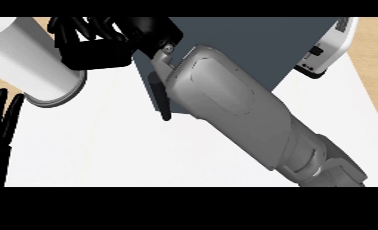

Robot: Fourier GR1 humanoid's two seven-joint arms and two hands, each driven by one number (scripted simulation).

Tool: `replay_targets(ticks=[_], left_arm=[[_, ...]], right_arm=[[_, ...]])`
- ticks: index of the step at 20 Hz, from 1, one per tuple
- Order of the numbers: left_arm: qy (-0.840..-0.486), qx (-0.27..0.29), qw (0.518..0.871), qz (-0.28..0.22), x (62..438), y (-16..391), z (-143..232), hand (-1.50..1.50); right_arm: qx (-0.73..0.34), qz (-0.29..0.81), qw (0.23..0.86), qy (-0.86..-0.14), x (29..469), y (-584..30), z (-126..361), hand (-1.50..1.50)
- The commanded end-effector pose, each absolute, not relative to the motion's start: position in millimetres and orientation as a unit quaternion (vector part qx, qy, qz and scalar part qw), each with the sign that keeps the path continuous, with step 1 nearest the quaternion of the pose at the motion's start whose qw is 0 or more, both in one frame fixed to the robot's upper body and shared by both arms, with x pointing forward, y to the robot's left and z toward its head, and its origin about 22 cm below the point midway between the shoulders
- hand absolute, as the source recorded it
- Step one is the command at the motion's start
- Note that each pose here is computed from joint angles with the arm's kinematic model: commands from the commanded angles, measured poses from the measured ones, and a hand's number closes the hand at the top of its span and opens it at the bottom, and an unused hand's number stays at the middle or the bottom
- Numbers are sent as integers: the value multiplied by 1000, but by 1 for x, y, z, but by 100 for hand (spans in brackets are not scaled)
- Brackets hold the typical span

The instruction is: Pick up the wine, place it into the cabinet and close the cabinet

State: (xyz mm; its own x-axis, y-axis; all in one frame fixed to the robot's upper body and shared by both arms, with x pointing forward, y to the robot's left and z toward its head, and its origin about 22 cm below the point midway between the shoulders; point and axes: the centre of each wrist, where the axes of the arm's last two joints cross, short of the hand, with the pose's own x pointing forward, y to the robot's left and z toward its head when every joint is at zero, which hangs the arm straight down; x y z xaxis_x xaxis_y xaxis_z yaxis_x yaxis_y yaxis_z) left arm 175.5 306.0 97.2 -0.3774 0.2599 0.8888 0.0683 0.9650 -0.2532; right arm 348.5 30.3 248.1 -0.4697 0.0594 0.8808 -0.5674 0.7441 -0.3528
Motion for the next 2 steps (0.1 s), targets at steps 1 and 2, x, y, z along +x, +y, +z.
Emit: replay_targets(ticks=[1, 2], left_arm=[[-826, -100, 549, 85, 178, 304, 102, -150], [-826, -94, 548, 93, 179, 307, 94, -150]], right_arm=[[62, 262, 550, -791, 398, -27, 239, 150], [61, 260, 545, -794, 394, -23, 238, 150]])
